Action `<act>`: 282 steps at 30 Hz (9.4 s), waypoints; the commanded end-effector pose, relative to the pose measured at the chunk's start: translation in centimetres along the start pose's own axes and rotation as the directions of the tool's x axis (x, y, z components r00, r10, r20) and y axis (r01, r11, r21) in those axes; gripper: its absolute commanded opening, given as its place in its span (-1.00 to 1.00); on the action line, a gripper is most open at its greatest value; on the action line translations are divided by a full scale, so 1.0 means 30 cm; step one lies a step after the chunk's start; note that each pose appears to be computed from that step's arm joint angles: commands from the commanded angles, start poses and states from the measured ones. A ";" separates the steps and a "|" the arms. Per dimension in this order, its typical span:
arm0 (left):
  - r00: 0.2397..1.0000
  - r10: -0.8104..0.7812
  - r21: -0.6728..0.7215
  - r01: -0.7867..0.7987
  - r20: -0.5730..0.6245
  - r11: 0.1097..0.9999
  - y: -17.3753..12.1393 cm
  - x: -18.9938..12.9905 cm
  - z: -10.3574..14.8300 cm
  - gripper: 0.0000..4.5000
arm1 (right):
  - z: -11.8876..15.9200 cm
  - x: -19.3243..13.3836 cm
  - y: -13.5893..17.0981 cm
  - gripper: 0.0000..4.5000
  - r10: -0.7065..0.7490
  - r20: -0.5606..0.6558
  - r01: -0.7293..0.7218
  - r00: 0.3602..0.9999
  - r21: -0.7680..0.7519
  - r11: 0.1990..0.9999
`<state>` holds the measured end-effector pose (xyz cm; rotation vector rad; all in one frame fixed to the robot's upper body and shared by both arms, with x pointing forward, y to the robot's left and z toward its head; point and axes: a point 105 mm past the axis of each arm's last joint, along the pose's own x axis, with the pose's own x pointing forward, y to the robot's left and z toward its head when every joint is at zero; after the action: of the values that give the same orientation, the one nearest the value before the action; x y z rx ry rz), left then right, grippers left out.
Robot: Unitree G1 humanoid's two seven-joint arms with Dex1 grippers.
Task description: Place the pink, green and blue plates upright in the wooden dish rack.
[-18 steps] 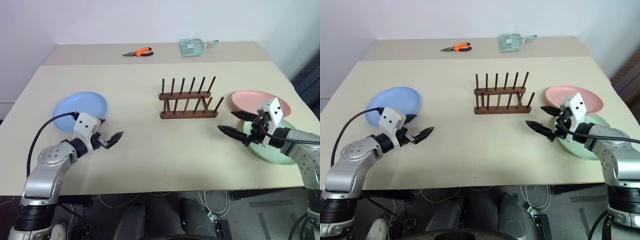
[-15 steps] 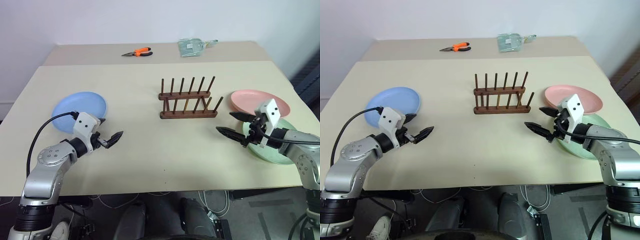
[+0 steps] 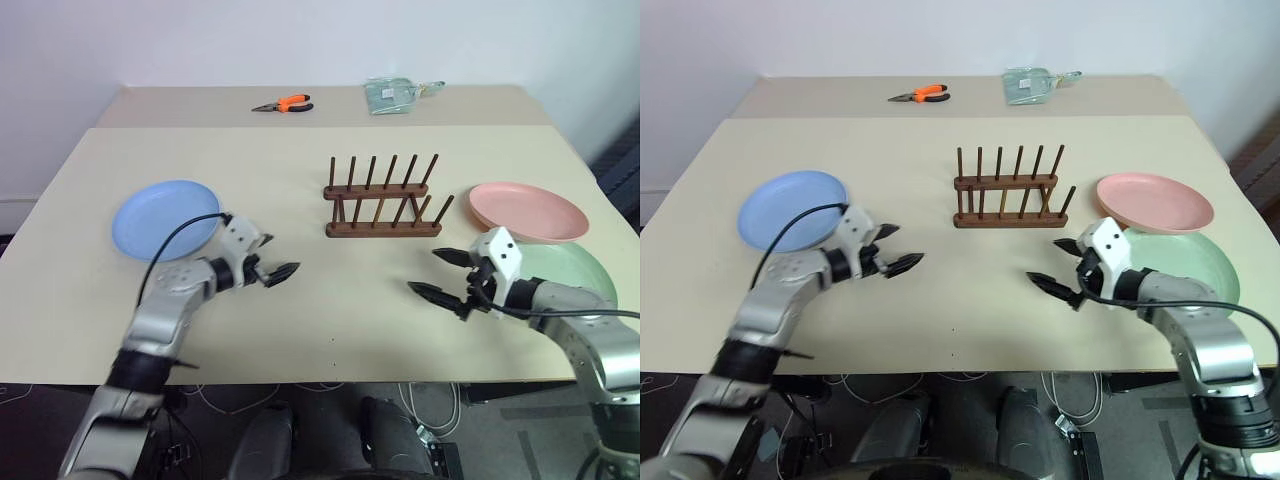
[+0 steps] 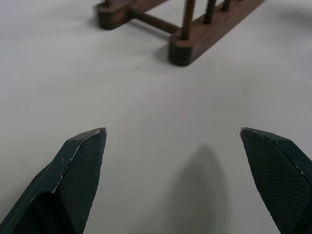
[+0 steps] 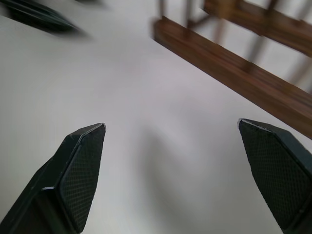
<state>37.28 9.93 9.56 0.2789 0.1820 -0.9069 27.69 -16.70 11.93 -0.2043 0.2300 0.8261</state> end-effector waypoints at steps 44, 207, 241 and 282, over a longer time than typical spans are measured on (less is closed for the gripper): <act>0.904 -0.427 0.029 0.428 -0.033 0.904 -0.330 -0.120 -0.036 -0.68 | -0.181 -0.091 -0.019 -1.00 -0.194 -0.234 0.161 0.953 -0.151 0.975; 0.320 0.948 -0.124 -0.940 -0.007 0.316 0.466 -0.588 0.048 0.99 | 0.704 0.045 0.036 0.98 0.069 0.465 0.162 0.882 -0.439 0.884; 0.659 0.624 -0.505 -0.401 0.421 0.764 0.201 -0.382 0.540 -0.96 | 0.570 0.304 0.238 1.00 0.256 0.267 0.079 0.929 -0.820 0.567; 0.945 0.268 -0.105 -0.252 0.188 0.962 -0.066 -0.272 0.041 0.32 | 0.828 0.210 0.111 -1.00 -0.160 0.703 -0.379 0.693 0.544 0.748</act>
<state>31.45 15.22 11.42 0.0933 0.0393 -0.6026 33.16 -3.84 32.78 0.7926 -0.2313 0.8177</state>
